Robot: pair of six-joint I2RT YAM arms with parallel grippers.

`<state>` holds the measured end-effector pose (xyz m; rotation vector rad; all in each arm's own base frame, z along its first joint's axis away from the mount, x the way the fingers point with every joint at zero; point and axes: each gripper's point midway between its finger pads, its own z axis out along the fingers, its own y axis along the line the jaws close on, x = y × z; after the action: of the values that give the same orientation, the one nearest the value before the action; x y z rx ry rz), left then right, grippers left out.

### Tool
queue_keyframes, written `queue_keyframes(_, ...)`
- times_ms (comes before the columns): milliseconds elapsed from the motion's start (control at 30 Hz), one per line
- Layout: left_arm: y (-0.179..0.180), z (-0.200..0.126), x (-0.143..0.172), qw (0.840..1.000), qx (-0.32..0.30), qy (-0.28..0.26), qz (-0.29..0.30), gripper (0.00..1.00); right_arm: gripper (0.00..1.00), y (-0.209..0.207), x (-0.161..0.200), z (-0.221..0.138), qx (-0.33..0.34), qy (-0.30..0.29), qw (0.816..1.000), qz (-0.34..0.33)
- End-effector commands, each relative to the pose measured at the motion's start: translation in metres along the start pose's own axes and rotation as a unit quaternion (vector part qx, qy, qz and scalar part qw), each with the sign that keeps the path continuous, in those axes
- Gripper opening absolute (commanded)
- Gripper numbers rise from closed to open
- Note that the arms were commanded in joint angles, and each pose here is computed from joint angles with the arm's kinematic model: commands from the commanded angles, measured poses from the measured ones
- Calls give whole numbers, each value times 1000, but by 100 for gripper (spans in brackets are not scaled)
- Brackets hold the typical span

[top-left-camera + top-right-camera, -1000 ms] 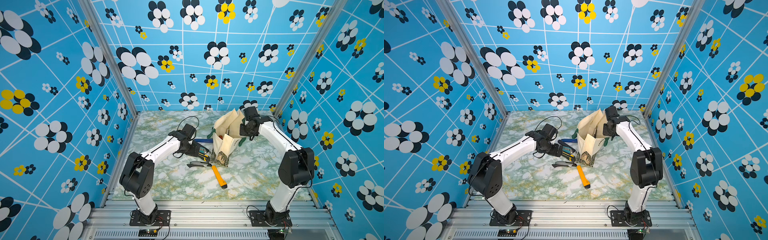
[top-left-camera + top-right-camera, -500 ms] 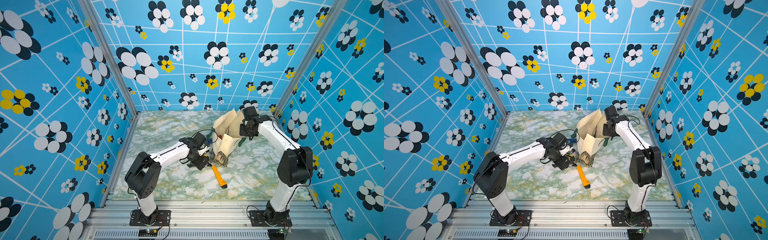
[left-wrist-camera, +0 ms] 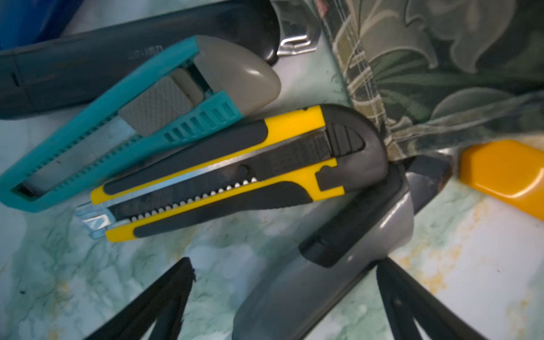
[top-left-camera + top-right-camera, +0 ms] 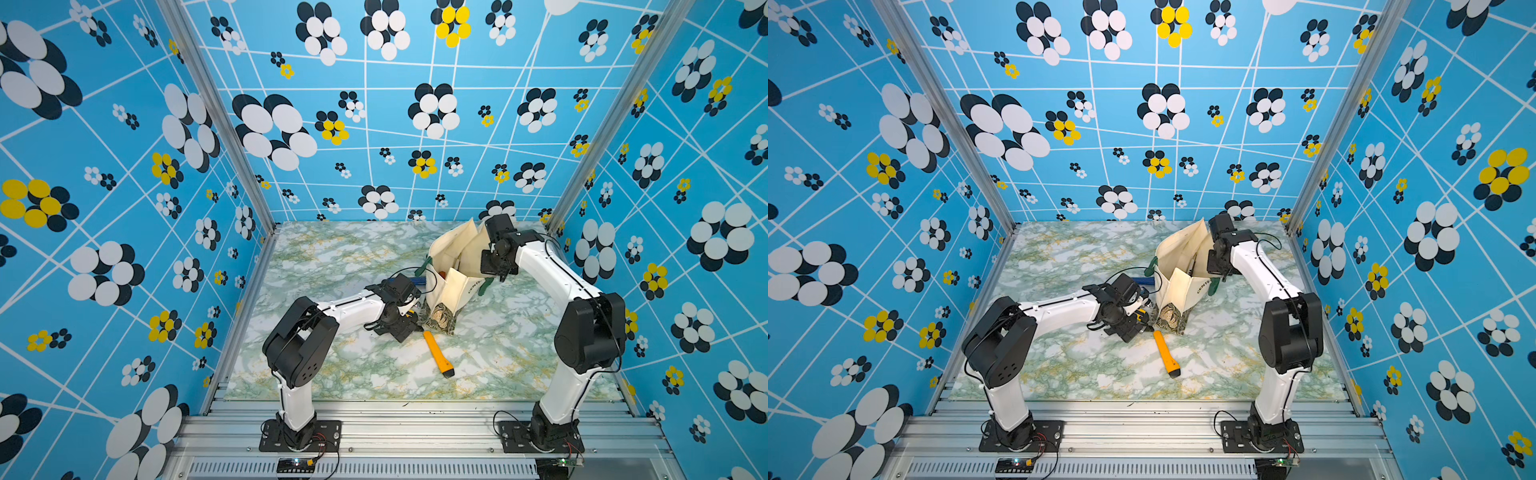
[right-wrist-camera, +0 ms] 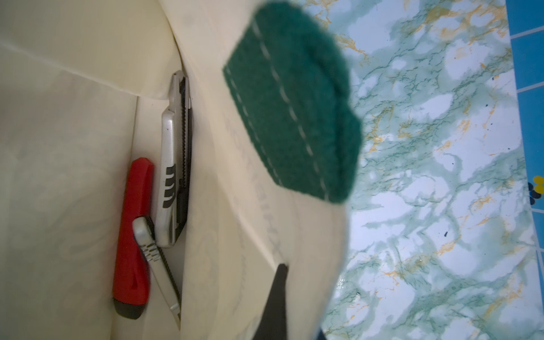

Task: Place the art knife into the pouch
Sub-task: Pick up the utility knife at the center of the board.

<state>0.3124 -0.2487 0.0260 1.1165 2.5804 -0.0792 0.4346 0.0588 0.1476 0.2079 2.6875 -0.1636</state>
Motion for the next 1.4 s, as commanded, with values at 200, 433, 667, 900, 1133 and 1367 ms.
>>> queue_keyframes(200,-1,8,25,998,-4,44,-41,87,0,-18,1,-13,37,2,999,5)
queue_keyframes(433,-5,4,49,995,-2,64,-83,77,0,-24,-4,-9,42,2,999,4)
queue_keyframes(667,-8,-6,51,991,4,69,-111,64,0,-41,-9,-7,47,-1,999,22)
queue_keyframes(900,-25,-14,47,990,25,74,-120,55,0,-55,-12,-2,47,-6,998,42)
queue_keyframes(1133,-49,-13,33,992,39,87,-78,61,0,-51,-7,6,40,3,999,37)
queue_keyframes(1367,-46,3,26,993,24,96,-60,72,0,-62,-7,13,42,11,998,45)
